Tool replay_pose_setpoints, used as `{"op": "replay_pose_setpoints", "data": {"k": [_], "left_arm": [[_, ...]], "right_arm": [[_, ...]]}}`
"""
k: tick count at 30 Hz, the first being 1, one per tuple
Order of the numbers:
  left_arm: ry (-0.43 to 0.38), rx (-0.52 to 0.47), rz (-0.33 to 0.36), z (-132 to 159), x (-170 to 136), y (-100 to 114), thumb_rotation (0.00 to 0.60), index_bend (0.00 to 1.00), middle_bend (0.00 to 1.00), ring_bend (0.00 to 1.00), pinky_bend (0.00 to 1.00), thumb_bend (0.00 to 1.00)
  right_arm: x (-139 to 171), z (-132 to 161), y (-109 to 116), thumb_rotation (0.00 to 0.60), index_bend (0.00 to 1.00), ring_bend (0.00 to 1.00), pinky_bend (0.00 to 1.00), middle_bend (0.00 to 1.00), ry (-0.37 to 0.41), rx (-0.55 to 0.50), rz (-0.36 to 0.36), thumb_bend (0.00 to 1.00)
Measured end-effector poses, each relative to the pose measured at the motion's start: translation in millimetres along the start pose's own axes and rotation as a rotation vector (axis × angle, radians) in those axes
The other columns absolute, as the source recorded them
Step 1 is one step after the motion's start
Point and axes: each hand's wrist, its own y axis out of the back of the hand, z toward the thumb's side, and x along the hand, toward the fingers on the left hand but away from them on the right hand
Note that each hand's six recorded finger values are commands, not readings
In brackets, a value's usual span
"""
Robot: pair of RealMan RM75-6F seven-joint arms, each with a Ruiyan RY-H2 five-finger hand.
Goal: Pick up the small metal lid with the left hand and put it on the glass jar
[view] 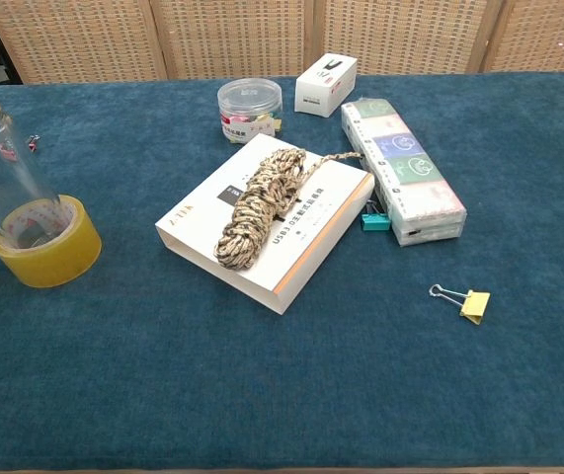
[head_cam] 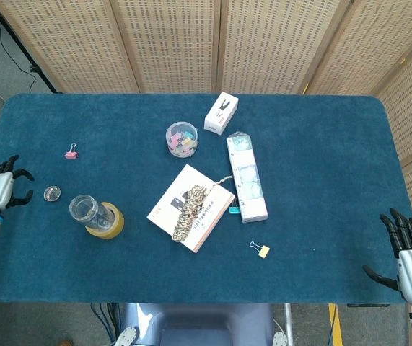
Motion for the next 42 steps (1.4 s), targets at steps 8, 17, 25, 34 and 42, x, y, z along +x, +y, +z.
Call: {"op": "replay_pose_setpoints", "data": {"k": [8,17,25,34,42], "left_arm": [[-0.02,0.007,-0.04,16.7,7.8,-18.4,0.6,0.48,0.0,0.0,0.0,0.39],[-0.01,0.007,-0.052,18.5,8.6,-27.9,0.6,0.5,0.0,0.0,0.0,0.4],[-0.009,0.008,-0.063,22.1,10.7,-33.6,0.6,0.52,0.0,0.0,0.0,0.42],[0.003,0.008,-0.059,20.2,10.6,-34.5,0.6,0.55,0.0,0.0,0.0,0.5],[0.007,0.001,-0.054,21.8,11.6,-34.2,0.6,0.59,0.0,0.0,0.0,0.5]], "right_arm": [[-0.2,1.6,-3.5,0.6,0.0,0.0,0.0,0.0,0.007,-0.004,0.009,0.0],[0.1,0.7,-1.8,0.6,0.0,0.0,0.0,0.0,0.003,-0.007,0.002,0.0],[0.0,0.0,-1.6,0.6,0.0,0.0,0.0,0.0,0.001,-0.01,0.004,0.0],[-0.1,-1.6,-0.1,0.6,0.0,0.0,0.0,0.0,-0.005,-0.016,0.001,0.0],[0.4,-1.6,1.2,0.6,0.0,0.0,0.0,0.0,-0.005,-0.02,-0.002,0.0]]}}
